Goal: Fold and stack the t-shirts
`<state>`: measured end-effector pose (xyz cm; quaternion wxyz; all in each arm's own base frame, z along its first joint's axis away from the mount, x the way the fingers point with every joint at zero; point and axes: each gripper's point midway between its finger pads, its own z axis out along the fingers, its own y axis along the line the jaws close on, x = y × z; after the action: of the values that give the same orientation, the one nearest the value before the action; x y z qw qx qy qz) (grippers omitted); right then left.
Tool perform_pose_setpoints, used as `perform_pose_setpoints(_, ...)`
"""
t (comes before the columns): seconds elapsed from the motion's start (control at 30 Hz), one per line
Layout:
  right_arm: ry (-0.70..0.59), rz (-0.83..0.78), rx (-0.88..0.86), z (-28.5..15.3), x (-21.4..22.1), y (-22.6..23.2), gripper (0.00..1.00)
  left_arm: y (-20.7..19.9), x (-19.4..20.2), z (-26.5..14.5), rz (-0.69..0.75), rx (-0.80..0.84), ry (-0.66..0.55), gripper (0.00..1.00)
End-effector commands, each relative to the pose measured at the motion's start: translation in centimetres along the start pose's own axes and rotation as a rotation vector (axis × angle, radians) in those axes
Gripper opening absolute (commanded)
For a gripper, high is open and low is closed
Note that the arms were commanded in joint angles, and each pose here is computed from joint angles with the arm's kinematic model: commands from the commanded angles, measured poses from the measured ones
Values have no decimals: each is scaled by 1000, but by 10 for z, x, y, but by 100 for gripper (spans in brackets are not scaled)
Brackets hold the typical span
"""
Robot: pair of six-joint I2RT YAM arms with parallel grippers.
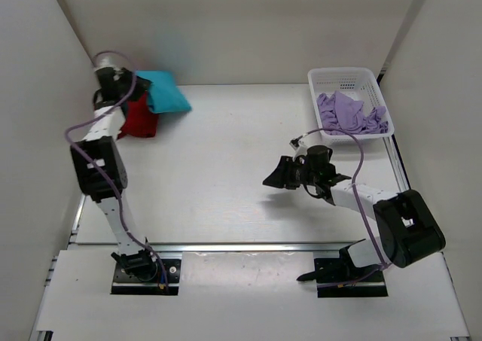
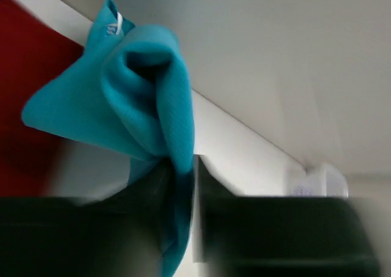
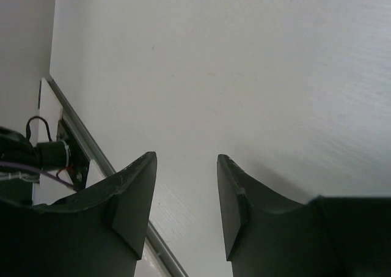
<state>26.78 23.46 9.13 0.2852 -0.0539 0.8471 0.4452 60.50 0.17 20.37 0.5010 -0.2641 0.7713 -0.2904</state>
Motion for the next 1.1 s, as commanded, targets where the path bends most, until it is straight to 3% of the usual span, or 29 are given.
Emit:
perform_pose_setpoints(0.0, 12, -74, -89, 6, 9, 27, 43, 60, -46, -46, -131, -82, -111, 64)
perform_pose_setpoints(0.03, 41, -88, -95, 10, 19, 32, 45, 77, -44, -59, -185, -59, -119, 98)
perform_pose_setpoints(0.07, 60, -100, -100, 13, 25, 36, 45, 87, -52, -66, -209, -37, -152, 98)
perform_pose_setpoints(0.13, 89, -106, -112, 16, 36, 39, 47, 121, -29, -79, -295, -78, -134, 99)
perform_pose_setpoints(0.27, 105, -98, -69, 15, 50, 31, 54, 136, -11, -105, -279, -150, -136, 99)
perform_pose_setpoints(0.43, 27, -136, -25, -2, 33, 30, 57, 112, 17, -131, -225, -122, -125, 99)
perform_pose_setpoints(0.5, -23, -164, 15, -10, 15, 30, 48, 84, 44, -131, -172, -89, -82, 99)
perform_pose_setpoints(0.57, -109, -190, 80, -16, -17, 30, 19, 52, 76, -133, -102, -38, -32, 99)
perform_pose_setpoints(0.63, -212, -219, 128, -28, -67, 31, 0, 3, 107, -141, -37, 49, 11, 99)
perform_pose_setpoints(0.7, -286, -184, 245, -45, -110, 6, 0, -66, 167, -151, 67, 192, 96, 99)
perform_pose_setpoints(0.73, -333, -167, 291, -54, -137, -7, 0, -79, 175, -158, 124, 207, 77, 99)
perform_pose_setpoints(0.83, -418, -87, 451, -86, -189, -50, 0, -138, 261, -191, 321, 348, 201, 99)
perform_pose_setpoints(0.93, -491, 1, 531, -109, -229, -88, 0, -127, 292, -193, 468, 312, 262, 99)
perform_pose_setpoints(1.07, -468, 53, 670, -121, -252, -151, 1, -86, 268, -173, 470, 184, 151, 98)
